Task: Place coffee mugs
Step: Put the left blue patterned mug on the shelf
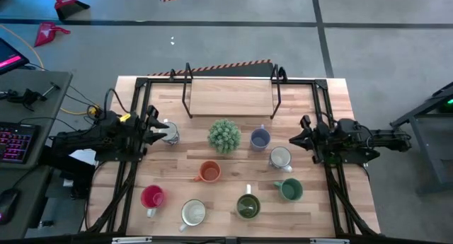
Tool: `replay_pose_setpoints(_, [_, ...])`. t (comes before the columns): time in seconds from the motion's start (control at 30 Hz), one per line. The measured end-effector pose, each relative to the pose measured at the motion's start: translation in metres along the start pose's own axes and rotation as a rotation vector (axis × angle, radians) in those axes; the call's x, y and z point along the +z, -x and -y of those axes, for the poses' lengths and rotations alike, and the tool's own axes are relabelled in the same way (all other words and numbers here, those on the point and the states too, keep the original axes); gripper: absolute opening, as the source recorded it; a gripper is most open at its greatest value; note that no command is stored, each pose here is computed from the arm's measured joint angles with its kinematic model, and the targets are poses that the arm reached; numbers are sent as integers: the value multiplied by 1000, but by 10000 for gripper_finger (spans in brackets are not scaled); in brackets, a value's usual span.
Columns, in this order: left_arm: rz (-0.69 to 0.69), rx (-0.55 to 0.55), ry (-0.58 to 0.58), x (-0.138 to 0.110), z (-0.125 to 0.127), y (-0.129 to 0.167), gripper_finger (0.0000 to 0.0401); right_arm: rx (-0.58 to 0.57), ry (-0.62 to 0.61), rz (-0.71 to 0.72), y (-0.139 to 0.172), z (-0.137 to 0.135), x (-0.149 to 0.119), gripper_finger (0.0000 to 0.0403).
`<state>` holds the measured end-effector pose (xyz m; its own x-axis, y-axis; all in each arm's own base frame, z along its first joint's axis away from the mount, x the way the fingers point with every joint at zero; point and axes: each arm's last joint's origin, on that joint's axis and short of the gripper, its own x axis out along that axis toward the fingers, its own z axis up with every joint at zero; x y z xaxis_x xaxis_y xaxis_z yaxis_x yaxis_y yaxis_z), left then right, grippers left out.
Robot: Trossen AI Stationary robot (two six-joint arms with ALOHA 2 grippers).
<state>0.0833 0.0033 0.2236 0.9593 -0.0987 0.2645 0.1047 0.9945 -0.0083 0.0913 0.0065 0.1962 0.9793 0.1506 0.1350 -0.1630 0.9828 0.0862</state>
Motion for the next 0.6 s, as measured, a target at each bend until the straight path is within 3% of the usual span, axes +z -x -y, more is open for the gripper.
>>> replay_pose_setpoints(0.13, [105,70,0,10,-2,0,120,-56,6,110,1,1,10,16])
replay_pose_setpoints(0.27, [142,67,66,13,-2,-1,120,-109,-23,169,3,1,25,21])
replay_pose_setpoints(0.4, [95,103,166,10,-4,-6,120,-147,-56,175,3,0,41,35])
replay_pose_setpoints(0.6, [43,130,112,30,-7,-24,120,-182,-45,45,-8,-1,68,66])
